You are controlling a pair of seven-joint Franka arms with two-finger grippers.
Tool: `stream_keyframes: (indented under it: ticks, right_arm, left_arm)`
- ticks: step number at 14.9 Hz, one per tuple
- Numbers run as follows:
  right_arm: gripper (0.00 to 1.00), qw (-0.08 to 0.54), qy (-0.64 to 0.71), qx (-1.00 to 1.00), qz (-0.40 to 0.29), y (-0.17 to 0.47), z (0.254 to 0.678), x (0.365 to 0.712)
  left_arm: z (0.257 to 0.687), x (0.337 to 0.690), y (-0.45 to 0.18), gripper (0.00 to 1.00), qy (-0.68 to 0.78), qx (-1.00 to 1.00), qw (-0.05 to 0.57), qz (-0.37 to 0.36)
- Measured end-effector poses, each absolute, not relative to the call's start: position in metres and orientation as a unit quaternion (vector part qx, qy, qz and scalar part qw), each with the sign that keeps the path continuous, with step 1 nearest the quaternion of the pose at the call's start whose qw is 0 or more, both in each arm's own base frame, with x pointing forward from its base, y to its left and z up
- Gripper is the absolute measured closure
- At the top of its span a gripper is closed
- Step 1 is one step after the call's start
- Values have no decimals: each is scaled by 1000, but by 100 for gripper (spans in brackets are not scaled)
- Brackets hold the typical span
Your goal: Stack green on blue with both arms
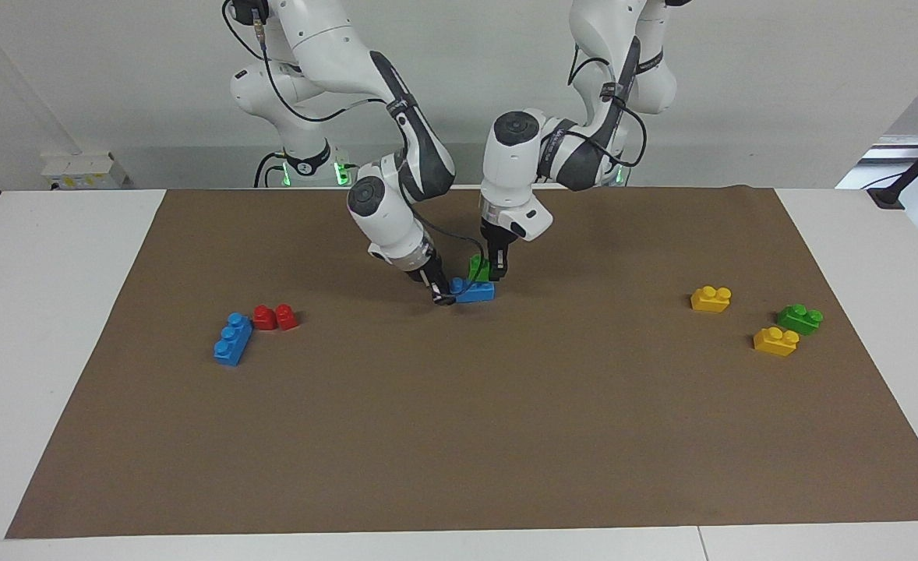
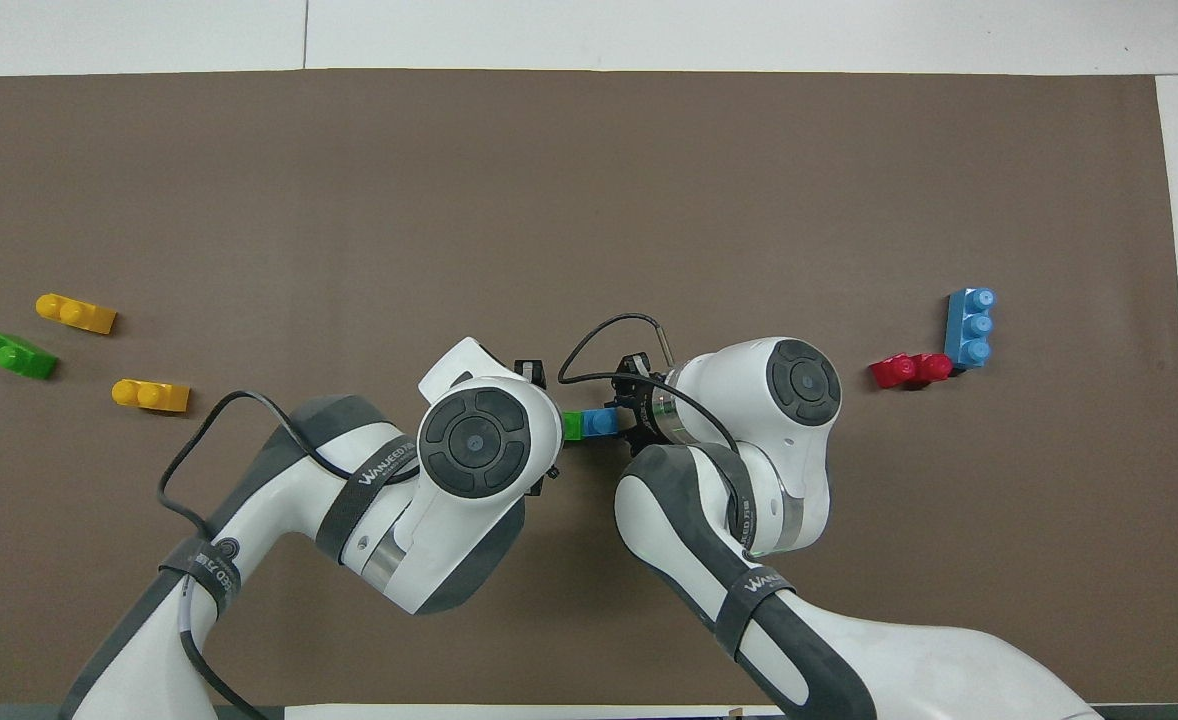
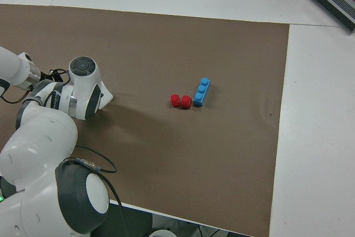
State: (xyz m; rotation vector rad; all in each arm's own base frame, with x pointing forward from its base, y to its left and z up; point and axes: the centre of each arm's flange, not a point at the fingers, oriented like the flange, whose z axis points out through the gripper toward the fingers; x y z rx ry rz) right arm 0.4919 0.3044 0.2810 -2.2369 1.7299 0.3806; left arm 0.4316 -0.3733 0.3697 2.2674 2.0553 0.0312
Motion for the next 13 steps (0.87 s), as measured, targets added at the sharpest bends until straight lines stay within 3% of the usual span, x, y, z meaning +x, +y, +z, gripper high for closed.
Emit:
stream_keyframes:
  ticks: [13]
  right_arm:
    - [66, 145, 600, -776, 131, 304, 281, 491]
  left_arm:
    - [348, 423, -388, 66, 679, 733, 38, 36]
